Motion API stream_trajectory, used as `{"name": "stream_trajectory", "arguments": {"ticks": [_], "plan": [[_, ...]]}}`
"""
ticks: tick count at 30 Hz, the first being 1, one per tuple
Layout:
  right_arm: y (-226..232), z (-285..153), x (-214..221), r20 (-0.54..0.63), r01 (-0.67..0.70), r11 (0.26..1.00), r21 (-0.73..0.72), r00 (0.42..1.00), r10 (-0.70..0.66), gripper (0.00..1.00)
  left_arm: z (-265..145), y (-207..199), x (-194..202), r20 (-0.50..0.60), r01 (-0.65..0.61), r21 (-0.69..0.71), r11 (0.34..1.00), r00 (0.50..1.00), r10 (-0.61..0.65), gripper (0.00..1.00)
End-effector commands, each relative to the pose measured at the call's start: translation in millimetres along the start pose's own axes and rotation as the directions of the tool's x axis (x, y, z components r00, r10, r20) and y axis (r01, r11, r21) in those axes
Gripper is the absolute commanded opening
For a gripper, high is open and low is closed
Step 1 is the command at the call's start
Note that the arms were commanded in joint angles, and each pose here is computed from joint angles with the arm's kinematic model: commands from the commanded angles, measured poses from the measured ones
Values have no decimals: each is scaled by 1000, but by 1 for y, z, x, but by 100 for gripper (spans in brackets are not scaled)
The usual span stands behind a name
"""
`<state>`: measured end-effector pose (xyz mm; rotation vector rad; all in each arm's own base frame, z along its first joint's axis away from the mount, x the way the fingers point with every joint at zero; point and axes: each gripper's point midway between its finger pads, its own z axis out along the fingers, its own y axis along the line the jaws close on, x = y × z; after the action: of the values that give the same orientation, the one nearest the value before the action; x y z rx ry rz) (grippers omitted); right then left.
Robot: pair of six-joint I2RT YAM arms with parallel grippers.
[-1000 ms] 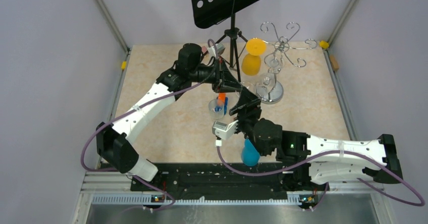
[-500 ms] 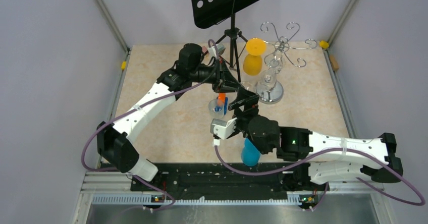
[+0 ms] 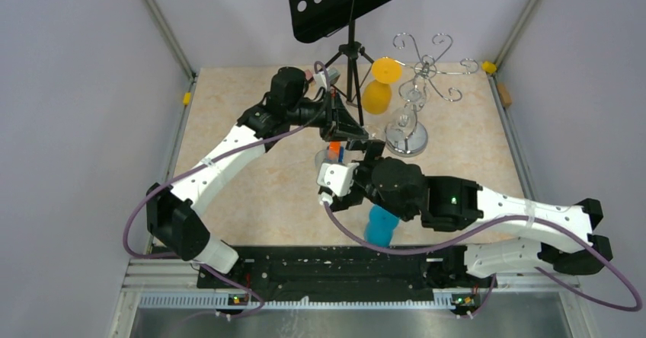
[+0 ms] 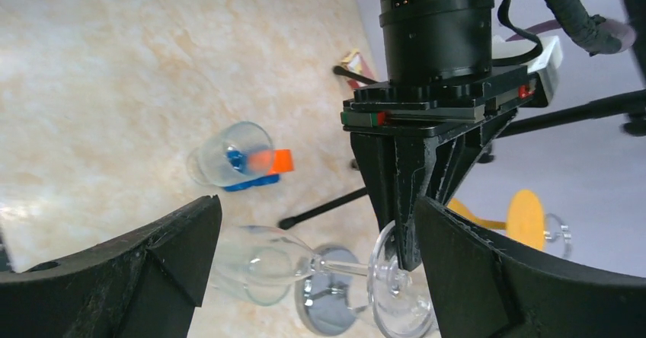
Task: Place the wine glass upside down on the wine glass rack
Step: Turn the wine glass upside down at the wine rack.
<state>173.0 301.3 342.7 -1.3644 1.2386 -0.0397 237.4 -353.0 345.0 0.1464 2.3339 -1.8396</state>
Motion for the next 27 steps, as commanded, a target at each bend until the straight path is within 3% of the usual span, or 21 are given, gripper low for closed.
{"name": "stream_trajectory", "arguments": {"ticks": [1,13,27], "plan": [[-7,-3,-13,21,-249,966,-73,968,251,99,-6,-14,3,18,-70,36,997,997,70,0],[-29,-13,2,-54,-557,823,-108,830,555,99,-4,-10,2,10,-66,34,997,998,66,0],[-52,-27,25,-89,-842,511,-172,530,843,96,-2,-7,2,0,-58,33,998,998,58,0]]}}
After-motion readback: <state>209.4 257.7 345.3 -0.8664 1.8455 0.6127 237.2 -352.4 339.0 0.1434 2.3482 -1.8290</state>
